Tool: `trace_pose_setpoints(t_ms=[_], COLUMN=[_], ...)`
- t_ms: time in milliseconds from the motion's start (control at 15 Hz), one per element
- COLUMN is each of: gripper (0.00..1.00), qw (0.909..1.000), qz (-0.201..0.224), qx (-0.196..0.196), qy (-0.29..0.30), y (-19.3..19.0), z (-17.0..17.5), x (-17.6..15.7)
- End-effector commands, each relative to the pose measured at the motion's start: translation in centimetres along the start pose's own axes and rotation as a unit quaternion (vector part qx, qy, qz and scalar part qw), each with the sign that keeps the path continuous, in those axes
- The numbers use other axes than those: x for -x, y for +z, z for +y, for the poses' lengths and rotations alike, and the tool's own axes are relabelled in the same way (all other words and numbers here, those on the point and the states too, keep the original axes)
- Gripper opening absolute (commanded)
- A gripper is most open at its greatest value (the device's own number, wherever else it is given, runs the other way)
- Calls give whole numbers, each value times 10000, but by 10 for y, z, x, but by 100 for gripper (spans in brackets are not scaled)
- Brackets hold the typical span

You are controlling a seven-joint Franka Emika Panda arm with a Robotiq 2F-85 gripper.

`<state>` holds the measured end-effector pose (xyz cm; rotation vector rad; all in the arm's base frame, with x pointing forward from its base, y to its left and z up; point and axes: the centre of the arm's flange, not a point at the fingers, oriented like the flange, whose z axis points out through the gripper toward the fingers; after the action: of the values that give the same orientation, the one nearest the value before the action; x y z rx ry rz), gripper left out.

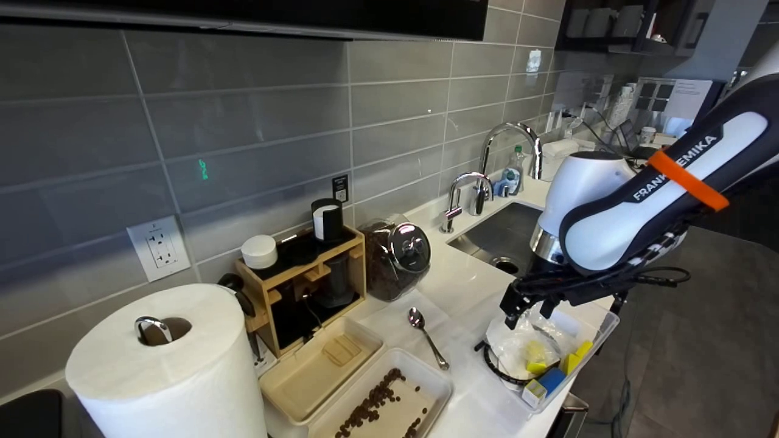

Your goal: Remove the plastic from the bucket and put it on the table

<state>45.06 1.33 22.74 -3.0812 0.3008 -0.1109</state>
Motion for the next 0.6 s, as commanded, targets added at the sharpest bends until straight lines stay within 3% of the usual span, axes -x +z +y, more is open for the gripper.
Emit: trace_pose_setpoints(t_ms=[0, 267, 533], gripper=[100, 100, 100], qw=[9993, 9971, 9952], qz=[265, 724, 933], qx=[22, -33, 199], qy=[245, 246, 217], y=[31, 48, 66], z=[-9, -28, -35], x=[-5, -10, -14])
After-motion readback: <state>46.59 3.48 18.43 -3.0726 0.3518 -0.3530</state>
